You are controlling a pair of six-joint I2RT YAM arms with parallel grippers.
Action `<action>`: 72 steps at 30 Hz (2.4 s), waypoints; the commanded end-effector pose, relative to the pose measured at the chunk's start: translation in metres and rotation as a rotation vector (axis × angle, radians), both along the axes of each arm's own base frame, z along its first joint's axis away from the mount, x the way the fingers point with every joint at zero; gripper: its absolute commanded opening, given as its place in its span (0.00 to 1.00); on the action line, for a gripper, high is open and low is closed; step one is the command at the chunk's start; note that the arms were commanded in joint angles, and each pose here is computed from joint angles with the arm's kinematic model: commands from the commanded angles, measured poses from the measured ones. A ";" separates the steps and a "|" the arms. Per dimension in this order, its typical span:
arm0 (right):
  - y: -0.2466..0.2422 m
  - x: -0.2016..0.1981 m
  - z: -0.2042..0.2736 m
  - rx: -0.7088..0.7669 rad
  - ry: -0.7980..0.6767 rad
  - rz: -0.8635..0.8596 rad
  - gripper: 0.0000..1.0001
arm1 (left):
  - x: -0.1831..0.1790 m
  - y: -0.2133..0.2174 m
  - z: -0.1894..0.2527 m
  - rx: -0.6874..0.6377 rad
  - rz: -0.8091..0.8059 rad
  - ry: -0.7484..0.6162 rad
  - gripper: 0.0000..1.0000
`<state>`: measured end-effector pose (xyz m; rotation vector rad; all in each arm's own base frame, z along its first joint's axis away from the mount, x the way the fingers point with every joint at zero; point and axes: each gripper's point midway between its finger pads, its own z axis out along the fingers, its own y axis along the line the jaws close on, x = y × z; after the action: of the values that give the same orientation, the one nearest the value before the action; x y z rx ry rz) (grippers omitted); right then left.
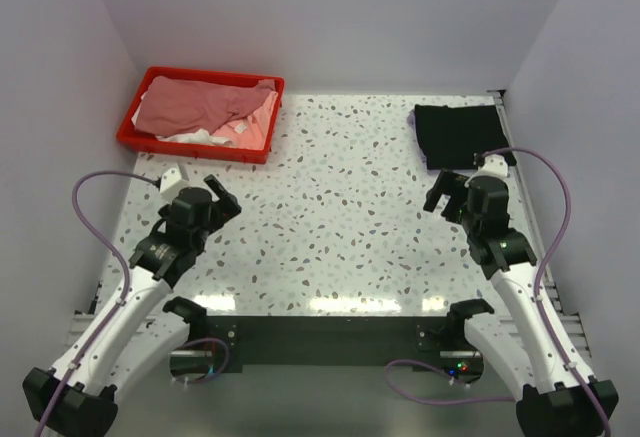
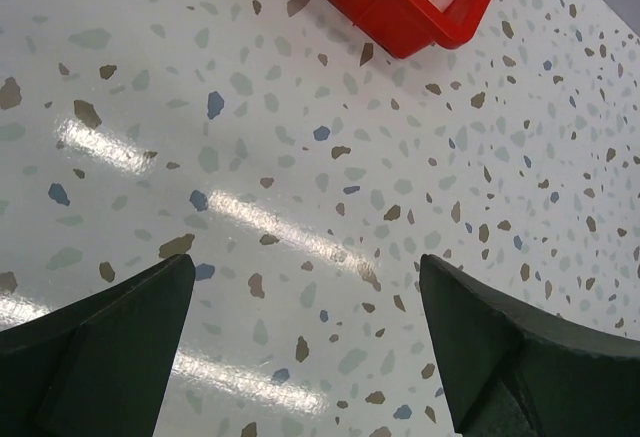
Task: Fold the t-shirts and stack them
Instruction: Grab the tshirt from the pile
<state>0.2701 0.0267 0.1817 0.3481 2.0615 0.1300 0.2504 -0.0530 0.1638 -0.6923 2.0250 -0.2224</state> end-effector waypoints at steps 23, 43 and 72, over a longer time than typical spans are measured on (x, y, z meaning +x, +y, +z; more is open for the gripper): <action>0.014 0.007 0.014 0.100 -0.139 0.031 0.99 | 0.244 0.086 0.040 0.240 0.178 0.009 1.00; 0.013 0.011 -0.004 0.075 -0.076 0.027 0.99 | 0.313 0.149 -0.021 0.389 0.194 0.275 1.00; 0.012 0.018 -0.022 0.063 -0.015 0.015 0.99 | 0.417 0.100 -0.057 0.303 -0.192 -0.012 0.98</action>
<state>0.2816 0.0412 0.1528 0.3647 2.0885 0.2145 0.6502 0.0520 0.1089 -0.3668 2.0874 0.0214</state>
